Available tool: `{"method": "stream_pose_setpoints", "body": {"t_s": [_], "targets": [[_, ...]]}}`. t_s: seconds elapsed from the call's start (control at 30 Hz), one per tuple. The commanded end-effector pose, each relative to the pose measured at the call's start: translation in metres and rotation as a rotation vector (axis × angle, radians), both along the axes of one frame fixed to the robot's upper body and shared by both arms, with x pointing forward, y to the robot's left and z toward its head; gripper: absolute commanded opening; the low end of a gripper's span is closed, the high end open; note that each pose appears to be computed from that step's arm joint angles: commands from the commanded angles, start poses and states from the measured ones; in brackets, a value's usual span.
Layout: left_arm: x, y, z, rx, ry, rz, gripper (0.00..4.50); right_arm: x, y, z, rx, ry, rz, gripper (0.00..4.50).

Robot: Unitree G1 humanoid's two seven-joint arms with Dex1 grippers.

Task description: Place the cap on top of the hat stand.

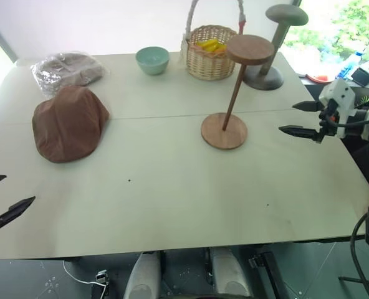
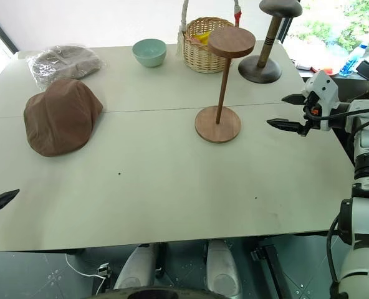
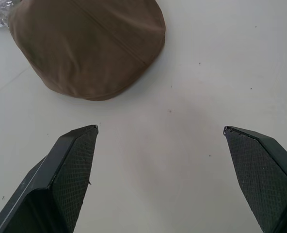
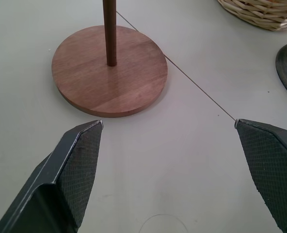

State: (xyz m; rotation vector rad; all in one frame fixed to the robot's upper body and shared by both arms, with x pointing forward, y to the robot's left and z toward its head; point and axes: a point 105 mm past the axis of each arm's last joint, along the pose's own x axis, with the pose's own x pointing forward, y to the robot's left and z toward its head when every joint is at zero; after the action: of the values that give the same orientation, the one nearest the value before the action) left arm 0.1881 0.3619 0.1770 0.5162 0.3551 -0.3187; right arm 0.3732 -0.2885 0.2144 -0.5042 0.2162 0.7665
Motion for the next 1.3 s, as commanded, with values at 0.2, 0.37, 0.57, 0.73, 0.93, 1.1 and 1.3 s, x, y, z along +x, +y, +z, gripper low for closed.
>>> {"method": "stream_pose_setpoints", "body": {"t_s": [0.2, 0.37, 0.57, 0.73, 0.93, 1.1, 1.3], "targets": [[0.005, -0.001, 0.012, 0.035, -0.039, -0.013, 4.35, 0.001, -0.003, 0.02, 0.002, -0.071, -0.006, 4.5], [0.013, -0.002, 0.017, 0.064, -0.053, -0.025, 4.35, 0.0, -0.004, 0.021, 0.024, -0.051, -0.011, 4.5], [0.029, -0.005, 0.022, 0.245, -0.104, -0.081, 4.35, -0.01, 0.015, 0.042, 0.018, -0.082, 0.091, 4.5], [0.045, -0.005, 0.015, 0.409, -0.149, -0.12, 4.35, -0.047, 0.053, 0.062, 0.056, -0.048, 0.287, 4.5], [0.064, 0.005, -0.001, 0.665, -0.178, -0.149, 4.35, -0.103, 0.104, 0.072, 0.141, 0.044, 0.493, 4.5], [0.08, 0.0, -0.02, 0.726, -0.209, -0.175, 4.35, -0.129, 0.131, 0.072, 0.175, 0.079, 0.54, 4.5], [0.093, -0.001, -0.045, 0.832, -0.192, -0.221, 4.35, -0.134, 0.139, 0.073, 0.178, 0.06, 0.51, 4.5]]}}
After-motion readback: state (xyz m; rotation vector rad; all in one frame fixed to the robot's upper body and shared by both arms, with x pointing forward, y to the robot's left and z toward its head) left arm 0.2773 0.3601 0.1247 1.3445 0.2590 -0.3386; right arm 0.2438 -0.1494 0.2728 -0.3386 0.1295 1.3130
